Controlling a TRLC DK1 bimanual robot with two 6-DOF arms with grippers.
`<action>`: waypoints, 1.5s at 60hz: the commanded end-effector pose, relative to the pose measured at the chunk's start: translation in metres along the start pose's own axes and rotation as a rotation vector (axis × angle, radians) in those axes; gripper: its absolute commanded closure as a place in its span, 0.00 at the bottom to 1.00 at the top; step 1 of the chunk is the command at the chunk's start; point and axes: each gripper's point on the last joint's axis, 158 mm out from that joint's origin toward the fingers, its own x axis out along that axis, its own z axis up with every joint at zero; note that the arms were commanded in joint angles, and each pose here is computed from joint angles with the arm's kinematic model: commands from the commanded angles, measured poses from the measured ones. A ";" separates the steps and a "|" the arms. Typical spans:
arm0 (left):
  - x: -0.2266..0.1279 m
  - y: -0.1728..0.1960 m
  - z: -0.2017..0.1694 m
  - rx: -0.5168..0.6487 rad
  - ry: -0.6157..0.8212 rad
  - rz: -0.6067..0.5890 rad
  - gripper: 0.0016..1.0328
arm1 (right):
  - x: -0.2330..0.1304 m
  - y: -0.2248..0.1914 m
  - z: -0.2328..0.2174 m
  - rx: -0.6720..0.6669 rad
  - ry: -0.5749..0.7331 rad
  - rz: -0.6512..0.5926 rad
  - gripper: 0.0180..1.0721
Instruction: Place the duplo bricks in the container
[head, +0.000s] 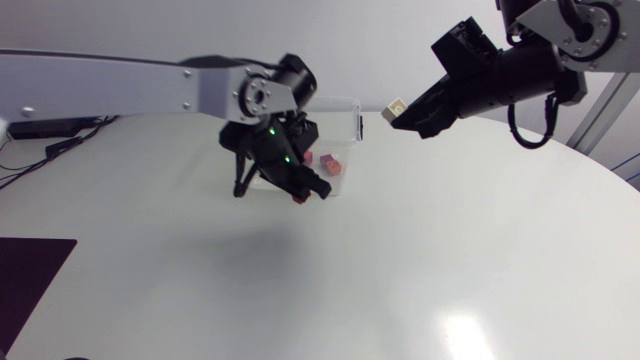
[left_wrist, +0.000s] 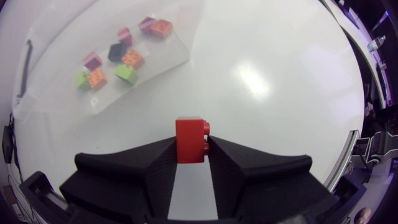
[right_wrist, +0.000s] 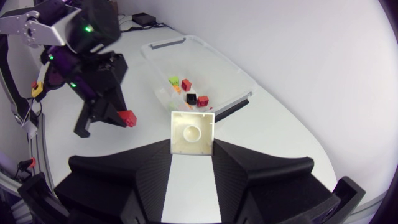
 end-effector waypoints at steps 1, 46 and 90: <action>-0.026 0.015 0.001 -0.005 -0.056 0.024 0.71 | 0.014 -0.007 0.017 0.055 -0.032 -0.001 0.81; -0.130 0.112 0.087 -0.121 -0.538 0.140 0.70 | 0.149 -0.023 0.076 0.144 -0.123 -0.083 0.54; -0.117 0.142 0.144 -0.147 -0.700 0.147 0.64 | 0.044 -0.033 0.052 0.141 -0.166 -0.270 0.04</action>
